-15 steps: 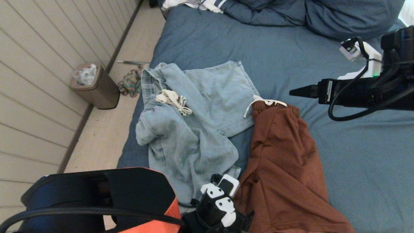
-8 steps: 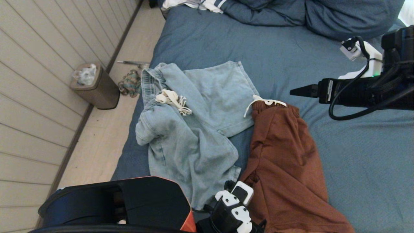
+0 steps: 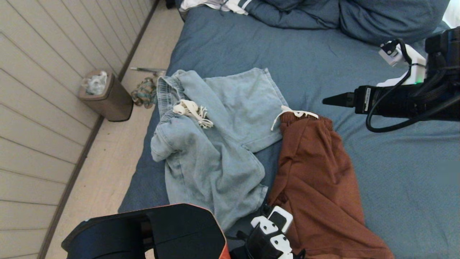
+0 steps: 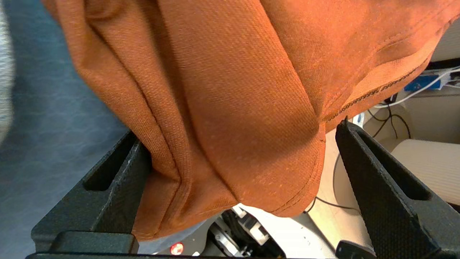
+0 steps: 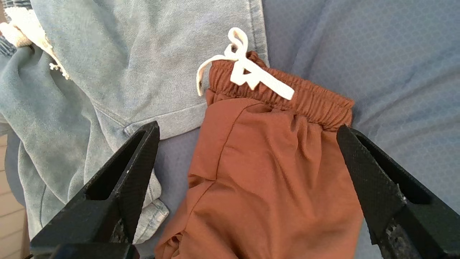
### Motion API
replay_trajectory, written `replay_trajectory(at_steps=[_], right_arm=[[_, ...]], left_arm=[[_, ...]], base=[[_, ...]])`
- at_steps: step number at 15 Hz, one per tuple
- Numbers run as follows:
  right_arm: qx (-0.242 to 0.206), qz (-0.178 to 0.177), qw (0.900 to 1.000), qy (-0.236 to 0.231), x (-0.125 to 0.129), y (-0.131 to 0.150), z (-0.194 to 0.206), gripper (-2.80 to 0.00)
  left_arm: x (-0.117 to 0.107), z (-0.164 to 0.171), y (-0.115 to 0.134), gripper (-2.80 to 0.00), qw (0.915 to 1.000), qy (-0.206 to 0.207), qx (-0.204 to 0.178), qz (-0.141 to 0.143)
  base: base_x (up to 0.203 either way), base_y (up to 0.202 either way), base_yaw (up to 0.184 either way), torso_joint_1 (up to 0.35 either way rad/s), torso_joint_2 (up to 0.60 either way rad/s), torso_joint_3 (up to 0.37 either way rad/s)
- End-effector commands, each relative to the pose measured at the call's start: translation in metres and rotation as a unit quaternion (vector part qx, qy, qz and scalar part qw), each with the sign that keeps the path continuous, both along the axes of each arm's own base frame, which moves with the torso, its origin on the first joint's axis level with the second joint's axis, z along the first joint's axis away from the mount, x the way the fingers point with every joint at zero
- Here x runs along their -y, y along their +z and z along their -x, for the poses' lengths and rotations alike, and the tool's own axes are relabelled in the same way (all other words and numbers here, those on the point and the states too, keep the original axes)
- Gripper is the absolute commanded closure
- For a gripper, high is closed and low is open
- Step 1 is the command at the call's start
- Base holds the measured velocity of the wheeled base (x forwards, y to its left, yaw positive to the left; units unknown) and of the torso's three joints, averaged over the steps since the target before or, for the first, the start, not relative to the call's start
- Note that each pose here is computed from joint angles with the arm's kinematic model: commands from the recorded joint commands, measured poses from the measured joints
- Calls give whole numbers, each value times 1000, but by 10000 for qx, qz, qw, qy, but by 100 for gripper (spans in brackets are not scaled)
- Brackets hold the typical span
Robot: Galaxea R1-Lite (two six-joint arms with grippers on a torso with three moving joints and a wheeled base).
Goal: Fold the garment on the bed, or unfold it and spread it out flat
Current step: Fold the brown shorts
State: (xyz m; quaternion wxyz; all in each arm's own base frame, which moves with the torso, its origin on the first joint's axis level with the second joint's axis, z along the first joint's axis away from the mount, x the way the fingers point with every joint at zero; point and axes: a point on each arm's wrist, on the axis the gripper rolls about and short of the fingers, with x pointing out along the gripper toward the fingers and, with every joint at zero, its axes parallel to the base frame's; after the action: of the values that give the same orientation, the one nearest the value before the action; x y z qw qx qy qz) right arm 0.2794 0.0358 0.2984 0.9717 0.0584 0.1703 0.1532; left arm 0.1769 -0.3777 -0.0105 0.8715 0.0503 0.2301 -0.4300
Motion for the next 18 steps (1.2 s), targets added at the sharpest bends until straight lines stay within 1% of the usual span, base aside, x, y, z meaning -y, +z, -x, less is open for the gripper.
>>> replay_trajectory(at_steps=[1, 6, 9, 11, 12, 17, 18], right_arm=[[27, -10, 10000, 9, 0, 2, 0, -280], [42, -10, 10000, -3, 0, 3, 1, -280], [50, -12, 10000, 9, 0, 3, 1, -280], [50, -12, 10000, 9, 0, 3, 1, -280], [57, -13, 10000, 9, 0, 3, 1, -280], [-4, -4, 10000, -7, 0, 0, -3, -280], [-23, -3, 10000, -72, 4, -1, -5, -280]], left_arm=[[3, 1, -5, -280, 10000, -20, -23, -35], [9, -1, -8, -280, 10000, -14, -14, -26], [12, -2, -6, -280, 10000, -24, 8, 7], [11, -3, -9, -280, 10000, -13, -22, -47], [11, -3, -9, 0, 10000, -6, -26, -59], [12, -3, -6, 0, 10000, -4, 8, 13], [11, -3, -5, 0, 10000, 1, 13, 18]], base=[[0, 0, 0, 0, 0, 0], [0, 0, 0, 0, 0, 0], [0, 0, 0, 0, 0, 0], [0, 0, 0, 0, 0, 0], [0, 0, 0, 0, 0, 0], [0, 0, 0, 0, 0, 0], [0, 0, 0, 0, 0, 0]])
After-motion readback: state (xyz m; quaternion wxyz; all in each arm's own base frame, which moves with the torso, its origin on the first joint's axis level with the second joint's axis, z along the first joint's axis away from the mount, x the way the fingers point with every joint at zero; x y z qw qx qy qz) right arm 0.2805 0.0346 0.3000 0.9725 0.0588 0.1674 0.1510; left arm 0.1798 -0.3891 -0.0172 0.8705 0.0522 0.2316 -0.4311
